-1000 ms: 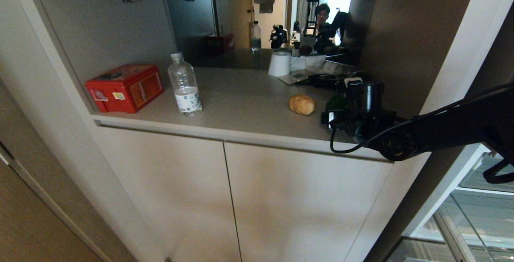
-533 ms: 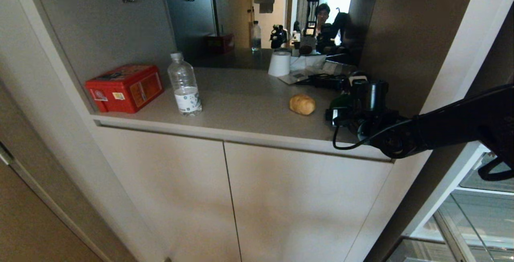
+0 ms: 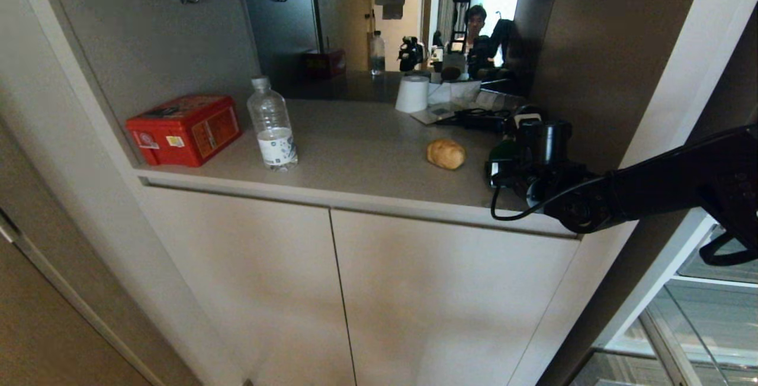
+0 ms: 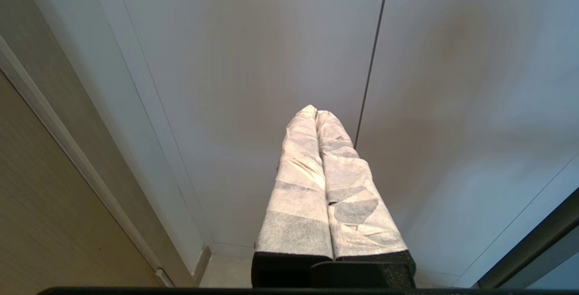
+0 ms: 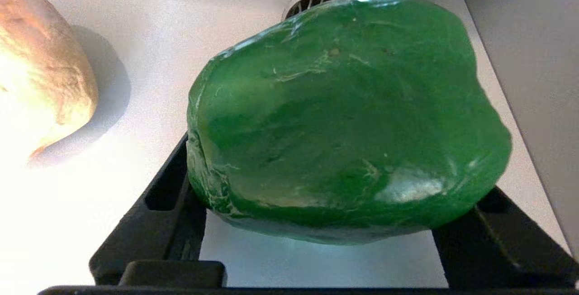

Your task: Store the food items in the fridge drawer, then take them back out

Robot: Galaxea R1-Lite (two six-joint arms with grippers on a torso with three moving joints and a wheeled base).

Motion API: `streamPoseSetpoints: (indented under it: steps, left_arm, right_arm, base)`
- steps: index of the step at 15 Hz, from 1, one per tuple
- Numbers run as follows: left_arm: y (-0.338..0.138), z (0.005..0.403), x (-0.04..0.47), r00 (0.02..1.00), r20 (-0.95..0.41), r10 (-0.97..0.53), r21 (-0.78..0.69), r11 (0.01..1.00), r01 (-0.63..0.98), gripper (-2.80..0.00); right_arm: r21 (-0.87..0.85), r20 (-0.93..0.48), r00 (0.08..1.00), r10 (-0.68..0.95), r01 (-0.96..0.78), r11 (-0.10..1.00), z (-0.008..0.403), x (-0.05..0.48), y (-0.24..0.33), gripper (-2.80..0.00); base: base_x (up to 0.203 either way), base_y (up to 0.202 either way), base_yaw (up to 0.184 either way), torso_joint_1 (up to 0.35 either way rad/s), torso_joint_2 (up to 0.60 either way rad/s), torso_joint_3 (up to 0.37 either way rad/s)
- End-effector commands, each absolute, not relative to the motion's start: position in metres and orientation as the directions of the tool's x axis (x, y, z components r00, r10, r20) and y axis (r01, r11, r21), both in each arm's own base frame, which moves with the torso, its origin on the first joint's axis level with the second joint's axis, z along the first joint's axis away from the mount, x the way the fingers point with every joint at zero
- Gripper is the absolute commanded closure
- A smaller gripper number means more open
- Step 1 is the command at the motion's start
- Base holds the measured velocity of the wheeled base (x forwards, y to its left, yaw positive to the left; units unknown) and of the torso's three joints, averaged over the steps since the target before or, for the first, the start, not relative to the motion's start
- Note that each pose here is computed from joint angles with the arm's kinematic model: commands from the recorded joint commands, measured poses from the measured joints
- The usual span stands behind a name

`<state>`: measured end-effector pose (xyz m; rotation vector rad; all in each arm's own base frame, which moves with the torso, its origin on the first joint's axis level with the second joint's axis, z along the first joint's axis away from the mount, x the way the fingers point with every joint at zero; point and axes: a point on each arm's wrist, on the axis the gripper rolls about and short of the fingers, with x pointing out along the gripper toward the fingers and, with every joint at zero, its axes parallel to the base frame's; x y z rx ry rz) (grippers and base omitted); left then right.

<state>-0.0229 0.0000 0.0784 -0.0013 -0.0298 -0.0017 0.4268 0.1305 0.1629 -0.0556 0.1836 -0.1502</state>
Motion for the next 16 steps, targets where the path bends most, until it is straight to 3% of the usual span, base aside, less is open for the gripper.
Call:
streamPoseSetpoints:
  steps: [1,7,11,16]
  left_arm:
    - [0.000,0.075,-0.022,1.000,0.020,-0.002,-0.002,1.000,0.002,0.00]
    - [0.000,0.075,-0.022,1.000,0.020,-0.002,-0.002,1.000,0.002,0.00]
    - [0.000,0.075,-0.022,1.000,0.020,-0.002,-0.002,1.000,0.002,0.00]
    - [0.000,0.075,-0.022,1.000,0.020,-0.002,-0.002,1.000,0.002,0.00]
  right_arm:
    - [-0.064,-0.164,0.974,-0.155,0.146,0.987,0.169,0.424,0.131,0.00]
    - [-0.041,-0.114,0.989,-0.099,0.095,0.995,0.209,0.379,0.140,0.00]
    - [-0.042,-0.139,0.990,0.017,-0.023,0.999,0.221,0.301,0.151,0.00]
    - [-0.031,-0.136,0.984,0.114,-0.120,0.992,0.223,0.192,0.117,0.00]
  base:
    - [0.000,0.000,0.000,0.000,0.00,0.000]
    - [0.000,0.000,0.000,0.000,0.00,0.000]
    - [0.000,0.000,0.000,0.000,0.00,0.000]
    - [0.000,0.000,0.000,0.000,0.00,0.000]
